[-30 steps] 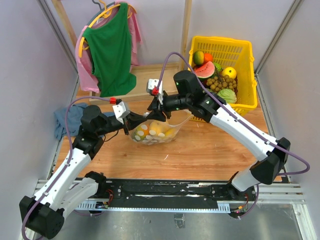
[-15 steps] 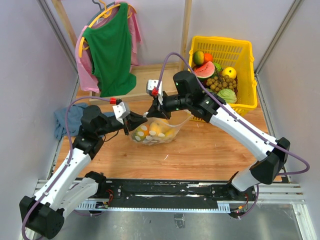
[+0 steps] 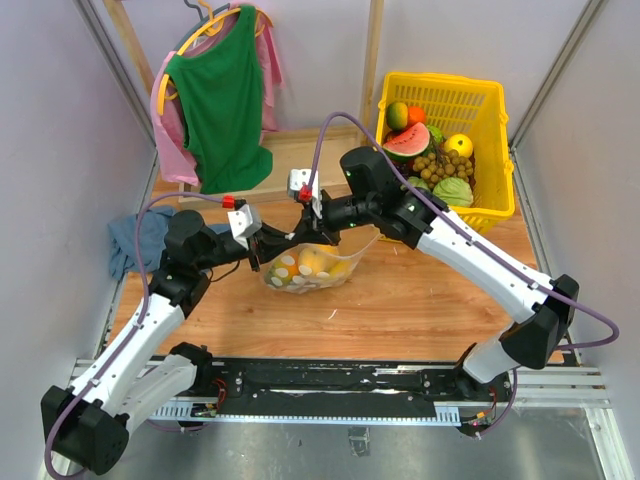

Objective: Place the food in the zip-top bag and seal the zipper
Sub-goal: Zip the zipper food storage bag at the center of the board.

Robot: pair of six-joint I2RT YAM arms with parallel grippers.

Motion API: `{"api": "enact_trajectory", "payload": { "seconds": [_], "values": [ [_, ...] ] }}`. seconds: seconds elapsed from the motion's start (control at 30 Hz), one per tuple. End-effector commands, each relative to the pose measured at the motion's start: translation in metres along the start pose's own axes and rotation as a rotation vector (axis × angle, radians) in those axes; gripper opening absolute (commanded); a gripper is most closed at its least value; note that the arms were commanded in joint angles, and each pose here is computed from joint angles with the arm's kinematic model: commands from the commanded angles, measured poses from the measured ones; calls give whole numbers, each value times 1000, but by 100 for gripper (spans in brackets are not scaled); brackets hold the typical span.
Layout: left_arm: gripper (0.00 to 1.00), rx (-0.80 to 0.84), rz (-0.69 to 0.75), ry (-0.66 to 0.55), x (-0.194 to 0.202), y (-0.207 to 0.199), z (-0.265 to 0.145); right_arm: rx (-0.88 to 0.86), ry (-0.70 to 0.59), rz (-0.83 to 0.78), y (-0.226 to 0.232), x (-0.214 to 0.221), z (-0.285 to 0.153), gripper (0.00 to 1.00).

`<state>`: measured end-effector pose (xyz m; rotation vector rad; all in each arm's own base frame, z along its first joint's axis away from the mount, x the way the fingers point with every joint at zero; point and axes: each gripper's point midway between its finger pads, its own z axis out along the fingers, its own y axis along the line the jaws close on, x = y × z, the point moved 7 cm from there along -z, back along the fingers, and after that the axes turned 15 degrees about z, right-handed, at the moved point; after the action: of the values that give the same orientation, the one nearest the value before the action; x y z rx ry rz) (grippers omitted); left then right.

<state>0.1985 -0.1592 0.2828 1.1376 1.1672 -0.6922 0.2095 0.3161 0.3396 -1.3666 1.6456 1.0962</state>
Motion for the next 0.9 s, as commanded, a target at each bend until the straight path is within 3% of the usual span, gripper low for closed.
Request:
{"api": "enact_trajectory", "payload": {
  "seconds": [0.0, 0.87],
  "values": [
    [2, 37, 14, -40, -4, -4, 2, -28, 11, -40, 7, -6, 1, 1],
    [0, -127, -69, -5, -3, 10, 1, 383, 249, -77, -21, 47, -49, 1]
  ]
}}
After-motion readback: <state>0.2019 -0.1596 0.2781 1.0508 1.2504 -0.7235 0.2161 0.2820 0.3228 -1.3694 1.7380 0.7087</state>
